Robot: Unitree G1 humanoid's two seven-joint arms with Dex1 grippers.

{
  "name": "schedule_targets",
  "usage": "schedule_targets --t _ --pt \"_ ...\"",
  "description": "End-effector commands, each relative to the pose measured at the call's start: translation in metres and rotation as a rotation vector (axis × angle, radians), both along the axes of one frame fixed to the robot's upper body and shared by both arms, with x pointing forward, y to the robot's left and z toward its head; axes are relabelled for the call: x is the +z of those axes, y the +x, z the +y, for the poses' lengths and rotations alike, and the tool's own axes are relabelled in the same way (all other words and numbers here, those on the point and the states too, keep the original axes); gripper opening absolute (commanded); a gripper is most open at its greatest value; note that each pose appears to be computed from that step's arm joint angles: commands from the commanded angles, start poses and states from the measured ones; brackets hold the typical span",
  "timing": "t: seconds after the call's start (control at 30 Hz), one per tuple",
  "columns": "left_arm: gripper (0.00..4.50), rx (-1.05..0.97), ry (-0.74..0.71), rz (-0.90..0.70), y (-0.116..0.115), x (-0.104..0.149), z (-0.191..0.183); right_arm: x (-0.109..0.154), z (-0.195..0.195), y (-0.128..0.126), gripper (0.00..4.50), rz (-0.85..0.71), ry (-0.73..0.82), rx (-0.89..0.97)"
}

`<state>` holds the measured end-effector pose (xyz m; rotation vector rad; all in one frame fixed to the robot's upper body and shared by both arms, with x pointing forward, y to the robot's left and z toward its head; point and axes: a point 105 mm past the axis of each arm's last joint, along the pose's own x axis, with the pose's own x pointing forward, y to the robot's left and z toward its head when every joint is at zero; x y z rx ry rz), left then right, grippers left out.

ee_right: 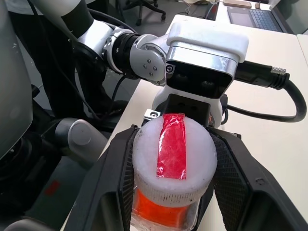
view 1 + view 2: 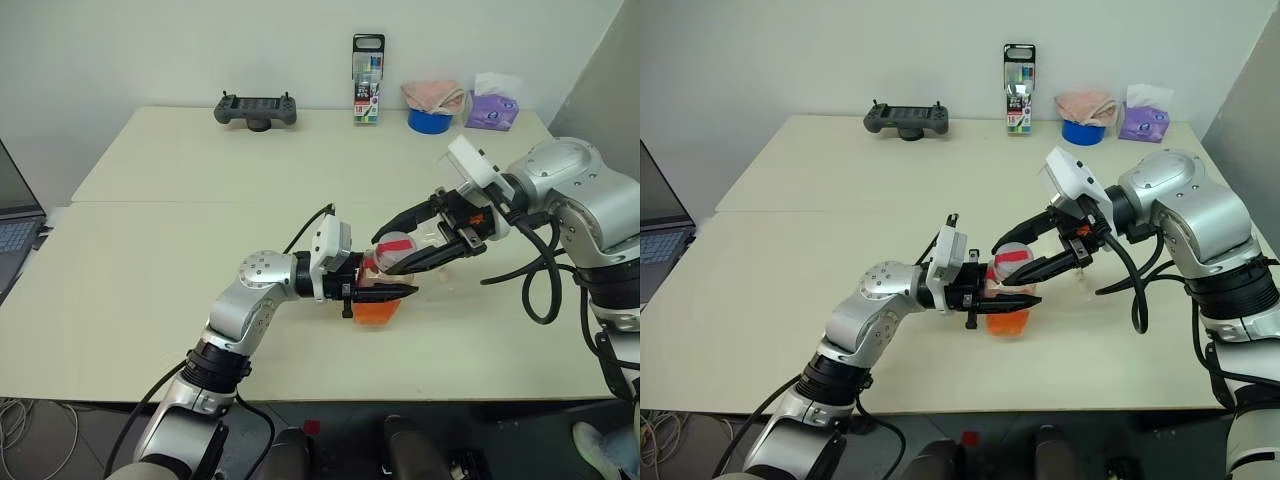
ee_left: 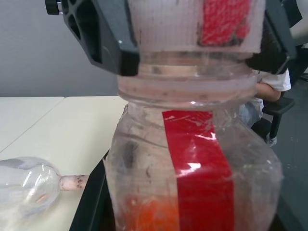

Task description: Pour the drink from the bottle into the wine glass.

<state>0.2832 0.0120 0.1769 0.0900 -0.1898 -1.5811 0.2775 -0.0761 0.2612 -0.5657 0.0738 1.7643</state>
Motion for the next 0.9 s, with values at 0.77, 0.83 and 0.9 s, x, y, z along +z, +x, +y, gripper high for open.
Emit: schedule_targets --t 0.77,0.83,0.9 --pt "1.61 0.399 -0.078 -0.132 0.074 0.013 0.036 0.044 -0.027 0.015 4.31 -0.224 0.245 -0.353" --pt "1.61 0.501 -0.114 -0.164 0.089 0.025 0.053 0.04 -0.034 0.017 4.31 -0.192 0.298 -0.444" --pt "1.61 0.63 -0.145 -0.197 0.104 0.036 0.076 0.031 -0.033 0.019 4.31 -0.145 0.375 -0.541"
